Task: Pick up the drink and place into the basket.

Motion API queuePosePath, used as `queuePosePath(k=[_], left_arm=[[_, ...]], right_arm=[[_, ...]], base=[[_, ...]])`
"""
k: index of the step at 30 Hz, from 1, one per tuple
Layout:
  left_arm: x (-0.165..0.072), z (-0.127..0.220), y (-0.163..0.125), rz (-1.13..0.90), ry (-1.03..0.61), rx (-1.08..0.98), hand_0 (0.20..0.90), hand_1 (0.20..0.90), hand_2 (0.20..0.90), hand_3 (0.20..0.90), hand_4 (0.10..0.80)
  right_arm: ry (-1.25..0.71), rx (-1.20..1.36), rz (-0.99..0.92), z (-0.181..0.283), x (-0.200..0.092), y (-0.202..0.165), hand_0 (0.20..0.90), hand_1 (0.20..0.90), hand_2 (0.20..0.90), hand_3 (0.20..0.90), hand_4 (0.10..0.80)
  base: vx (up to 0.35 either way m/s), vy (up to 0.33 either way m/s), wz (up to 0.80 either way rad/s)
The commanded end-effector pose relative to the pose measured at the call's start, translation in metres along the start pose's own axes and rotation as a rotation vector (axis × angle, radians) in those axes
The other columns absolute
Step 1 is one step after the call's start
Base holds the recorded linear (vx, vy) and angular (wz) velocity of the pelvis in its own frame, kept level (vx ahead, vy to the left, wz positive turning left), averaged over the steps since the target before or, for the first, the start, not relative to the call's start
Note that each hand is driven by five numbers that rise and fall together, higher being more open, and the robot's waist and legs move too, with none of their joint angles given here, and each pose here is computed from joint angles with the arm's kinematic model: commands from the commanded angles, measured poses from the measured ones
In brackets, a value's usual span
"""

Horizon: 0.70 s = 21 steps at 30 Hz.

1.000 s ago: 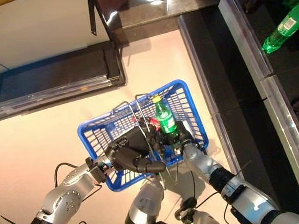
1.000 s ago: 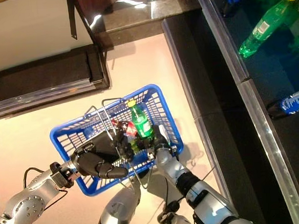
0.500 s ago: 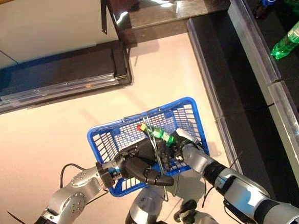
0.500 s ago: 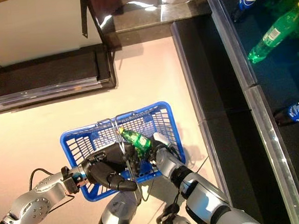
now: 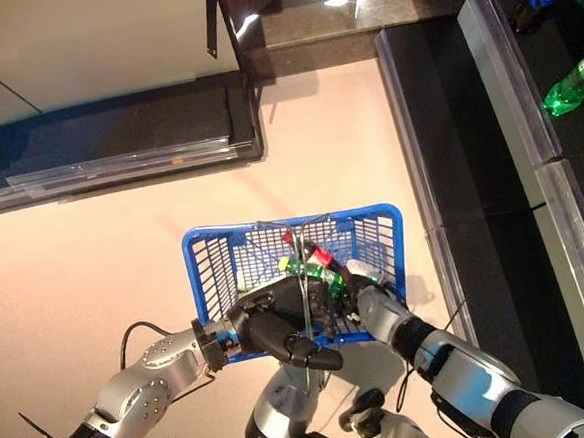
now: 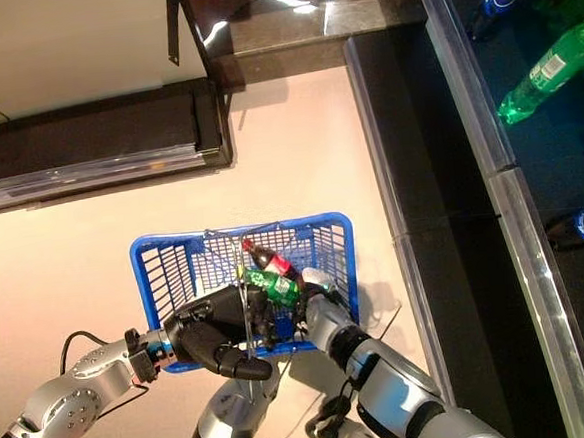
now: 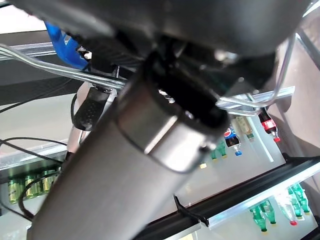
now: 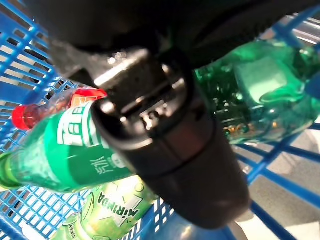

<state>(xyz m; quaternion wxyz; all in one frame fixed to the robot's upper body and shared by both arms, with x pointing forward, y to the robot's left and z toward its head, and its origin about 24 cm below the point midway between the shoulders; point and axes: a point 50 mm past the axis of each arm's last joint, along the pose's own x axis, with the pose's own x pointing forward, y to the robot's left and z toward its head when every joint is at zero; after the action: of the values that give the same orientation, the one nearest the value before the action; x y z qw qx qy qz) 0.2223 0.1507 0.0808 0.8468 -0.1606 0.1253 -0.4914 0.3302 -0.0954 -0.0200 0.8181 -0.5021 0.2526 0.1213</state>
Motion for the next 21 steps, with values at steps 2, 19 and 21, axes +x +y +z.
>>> queuePosePath(k=[2,19,21], left_arm=[[0.008,0.115,-0.130,-0.850,-0.702,0.359,0.300,0.300,0.300,0.200,0.100],[-0.017,0.113,-0.098,-0.602,-0.765,0.284,0.300,0.300,0.300,0.200,0.100],[-0.020,0.112,-0.094,-0.560,-0.778,0.276,0.300,0.300,0.300,0.200,0.100]], right_arm=[[0.223,-0.037,-0.109,-0.053,0.004,-0.014,0.900,0.900,0.900,0.900,0.800],[-0.077,0.197,-0.465,-0.028,-0.028,-0.066,0.900,0.900,0.900,0.900,0.800],[-0.124,0.202,-0.500,-0.028,-0.034,-0.071,0.900,0.900,0.900,0.900,0.800]], base=[[0.000,0.000,0.00],[0.008,-0.009,-0.02],[-0.005,-0.001,-0.14]])
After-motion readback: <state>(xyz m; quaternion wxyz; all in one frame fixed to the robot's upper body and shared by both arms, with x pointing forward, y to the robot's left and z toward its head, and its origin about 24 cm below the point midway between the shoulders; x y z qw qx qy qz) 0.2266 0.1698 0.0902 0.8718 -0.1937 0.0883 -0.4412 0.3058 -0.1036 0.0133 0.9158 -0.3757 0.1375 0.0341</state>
